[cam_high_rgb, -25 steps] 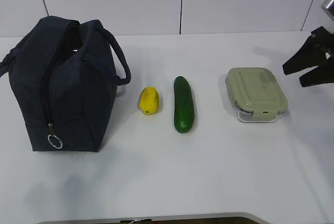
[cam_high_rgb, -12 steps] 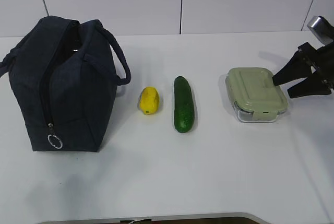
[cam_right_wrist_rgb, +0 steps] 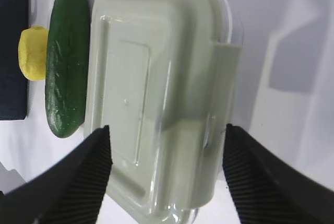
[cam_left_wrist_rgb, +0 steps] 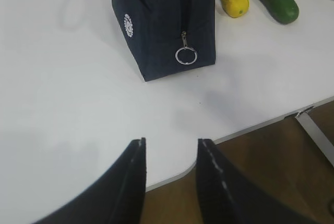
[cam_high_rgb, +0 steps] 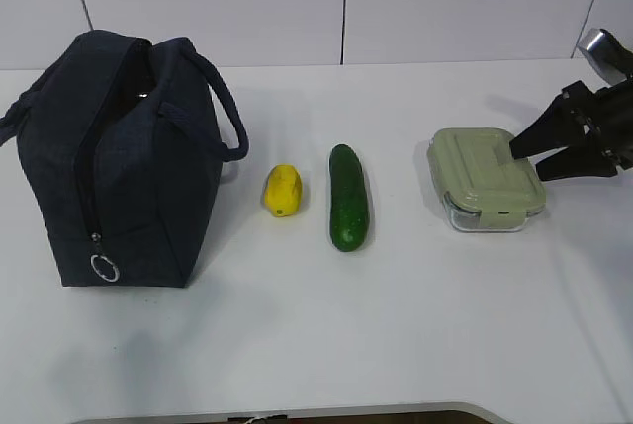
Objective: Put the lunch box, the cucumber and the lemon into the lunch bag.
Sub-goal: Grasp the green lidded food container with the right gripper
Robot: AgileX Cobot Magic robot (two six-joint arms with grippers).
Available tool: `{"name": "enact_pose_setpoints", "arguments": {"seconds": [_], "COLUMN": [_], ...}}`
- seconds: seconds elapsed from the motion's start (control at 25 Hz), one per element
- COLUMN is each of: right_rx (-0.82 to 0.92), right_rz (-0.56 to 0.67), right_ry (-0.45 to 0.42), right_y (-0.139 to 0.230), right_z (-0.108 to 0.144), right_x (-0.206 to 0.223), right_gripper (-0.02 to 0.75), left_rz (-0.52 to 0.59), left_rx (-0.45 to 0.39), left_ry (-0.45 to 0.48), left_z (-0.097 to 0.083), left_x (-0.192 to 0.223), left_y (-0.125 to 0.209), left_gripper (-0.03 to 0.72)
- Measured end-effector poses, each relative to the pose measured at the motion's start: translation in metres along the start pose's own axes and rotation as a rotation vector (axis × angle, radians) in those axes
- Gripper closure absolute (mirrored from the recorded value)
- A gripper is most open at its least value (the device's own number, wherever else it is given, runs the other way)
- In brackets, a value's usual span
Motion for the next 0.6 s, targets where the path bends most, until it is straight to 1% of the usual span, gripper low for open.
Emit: {"name": "enact_pose_setpoints", "arguments": {"seconds": [0.24, 0.6], "right_rx": [0.003, 0.041], "right_rz": [-0.001, 0.016], "right_ry": [-0.007, -0.032], "right_y": [0.0, 0.006], "right_z": [-0.002, -0.018], "right_x": [0.002, 0.02], "right_gripper": [0.205, 0.205], "left_rz": [0.0, 0.0], "left_rx": [0.0, 0.0], "left_ry": [0.0, 0.0], "left_z": [0.0, 0.0], "left_x": [0.0, 0.0], "left_y": [0.0, 0.0], "left_gripper": [0.449, 0.449]}}
Point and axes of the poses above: a point on each arm's last joint axis where the gripper is mounted, x pointing out along that axis toward the gripper, z along the wrist's bending axis when the last joint is at zero, y = z × x, the point moved 2 cm from there along x, pointing out along that axis toward the gripper, and after that the axes turned 7 degrees about -x, right-handed, at the moved point
